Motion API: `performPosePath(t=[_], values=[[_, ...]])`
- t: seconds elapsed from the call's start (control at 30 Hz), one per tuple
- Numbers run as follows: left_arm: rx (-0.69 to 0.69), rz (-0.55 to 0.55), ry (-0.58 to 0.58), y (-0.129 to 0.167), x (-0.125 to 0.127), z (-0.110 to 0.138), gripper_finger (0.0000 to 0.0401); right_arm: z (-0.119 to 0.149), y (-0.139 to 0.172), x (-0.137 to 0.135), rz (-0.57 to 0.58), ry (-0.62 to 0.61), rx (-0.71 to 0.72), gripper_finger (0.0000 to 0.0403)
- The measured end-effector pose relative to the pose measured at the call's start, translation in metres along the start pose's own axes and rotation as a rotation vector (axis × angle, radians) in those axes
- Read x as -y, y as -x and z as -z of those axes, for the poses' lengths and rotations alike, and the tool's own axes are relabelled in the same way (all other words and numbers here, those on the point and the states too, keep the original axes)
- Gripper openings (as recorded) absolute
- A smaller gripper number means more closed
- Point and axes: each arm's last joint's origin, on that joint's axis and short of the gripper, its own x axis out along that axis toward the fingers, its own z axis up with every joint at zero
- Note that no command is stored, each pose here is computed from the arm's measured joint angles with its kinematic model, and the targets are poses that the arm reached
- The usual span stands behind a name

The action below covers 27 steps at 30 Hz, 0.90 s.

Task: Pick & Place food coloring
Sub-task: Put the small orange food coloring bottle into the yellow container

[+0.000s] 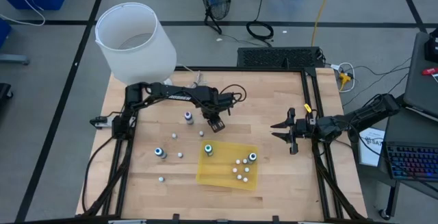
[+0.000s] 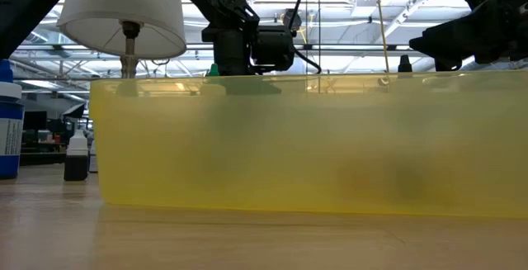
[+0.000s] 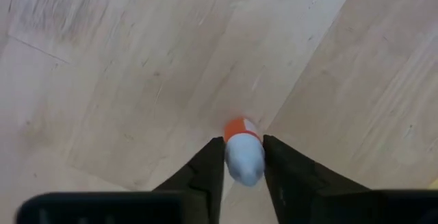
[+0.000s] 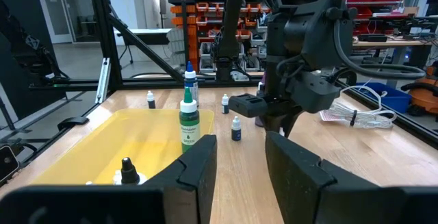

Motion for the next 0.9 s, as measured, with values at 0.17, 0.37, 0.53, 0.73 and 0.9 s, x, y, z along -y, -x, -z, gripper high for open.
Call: performPosePath(t=[0.17,0.37,0.53,0.73,0.9], values=[[0.004,0.001,-0.023,0.000,0.000,0.000,0.0063,0.000,0.000,0.000,0.000,0.000,0.000,0.0114],[0.017,0.001,-0.075,0.007,0.009,-0.003,0.0063,0.000,0.000,0.000,0.000,0.000,0.000,0.0114],[0.059,-0.028,-0.145,0.033,0.029,-0.008,0.0063,0.000,0.000,0.000,0.000,0.000,0.000,0.0114],[0.106,-0.052,-0.208,0.087,0.070,-0.004,0.0063,0.000,0.000,0.000,0.000,0.000,0.000,0.0114],[0.187,0.006,-0.336,0.127,0.123,0.018,0.0063,0.000,0.000,0.000,0.000,0.000,0.000,0.0114]])
